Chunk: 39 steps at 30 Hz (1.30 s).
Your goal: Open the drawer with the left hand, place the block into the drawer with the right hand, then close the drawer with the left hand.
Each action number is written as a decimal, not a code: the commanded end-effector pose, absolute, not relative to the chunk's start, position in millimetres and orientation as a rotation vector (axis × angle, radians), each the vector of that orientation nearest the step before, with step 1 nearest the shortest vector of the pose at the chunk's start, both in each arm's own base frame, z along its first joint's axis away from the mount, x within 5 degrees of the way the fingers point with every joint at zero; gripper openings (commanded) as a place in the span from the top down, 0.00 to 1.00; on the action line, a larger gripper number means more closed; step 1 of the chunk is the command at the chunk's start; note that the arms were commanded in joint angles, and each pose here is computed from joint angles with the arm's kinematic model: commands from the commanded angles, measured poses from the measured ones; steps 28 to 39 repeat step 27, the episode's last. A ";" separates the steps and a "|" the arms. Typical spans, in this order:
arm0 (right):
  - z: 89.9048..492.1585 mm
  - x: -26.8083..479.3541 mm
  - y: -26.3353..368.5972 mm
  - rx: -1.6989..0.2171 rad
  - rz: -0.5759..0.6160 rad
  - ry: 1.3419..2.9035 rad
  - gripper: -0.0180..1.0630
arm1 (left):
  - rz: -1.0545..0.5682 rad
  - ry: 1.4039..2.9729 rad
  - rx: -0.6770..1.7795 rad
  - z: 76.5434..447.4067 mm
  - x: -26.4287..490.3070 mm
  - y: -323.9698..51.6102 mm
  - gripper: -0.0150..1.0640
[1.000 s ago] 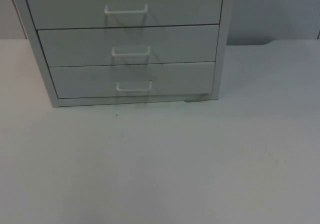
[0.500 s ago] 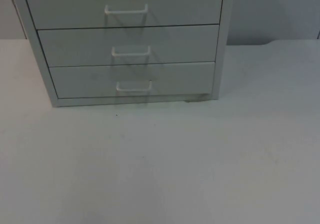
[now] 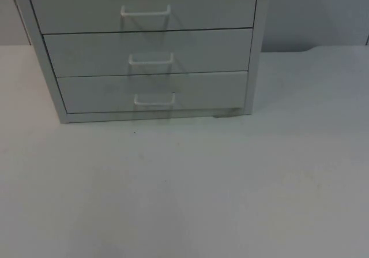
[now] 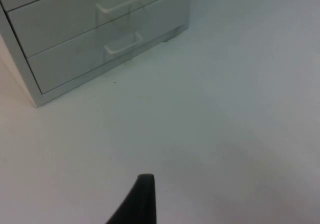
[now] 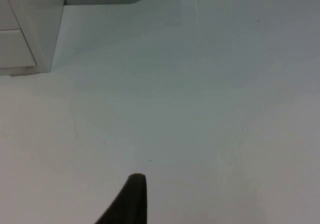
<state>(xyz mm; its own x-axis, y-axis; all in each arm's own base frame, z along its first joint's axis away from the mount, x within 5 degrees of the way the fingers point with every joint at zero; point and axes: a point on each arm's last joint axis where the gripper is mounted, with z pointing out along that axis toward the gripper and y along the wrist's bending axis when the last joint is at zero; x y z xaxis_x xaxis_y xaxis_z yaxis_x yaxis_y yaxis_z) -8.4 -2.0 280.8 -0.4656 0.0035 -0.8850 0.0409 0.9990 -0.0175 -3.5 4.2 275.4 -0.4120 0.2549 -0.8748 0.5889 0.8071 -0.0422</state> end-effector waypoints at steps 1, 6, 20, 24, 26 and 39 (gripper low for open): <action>280.0 -7.4 -1.5 0.035 -0.036 2.047 0.01 | -0.428 1.994 0.628 275.0 -3.0 4.3 0.01; 280.0 -7.4 -1.4 0.035 -0.034 2.047 0.01 | -0.402 2.001 0.593 275.0 -3.2 4.2 0.01; 280.0 -7.4 -1.4 0.035 -0.034 2.047 0.01 | -0.093 2.063 0.075 275.0 -4.8 2.1 0.01; 280.0 -7.4 -1.4 0.035 -0.034 2.047 0.01 | -0.043 2.063 -0.009 275.0 -4.9 1.7 0.01; 280.0 -7.4 -1.4 0.035 -0.034 2.047 0.01 | -0.023 2.062 -0.043 275.0 -5.0 1.6 0.01; 280.0 -7.4 -1.4 0.035 -0.034 2.047 0.01 | -0.013 2.062 -0.058 275.0 -5.0 1.5 0.01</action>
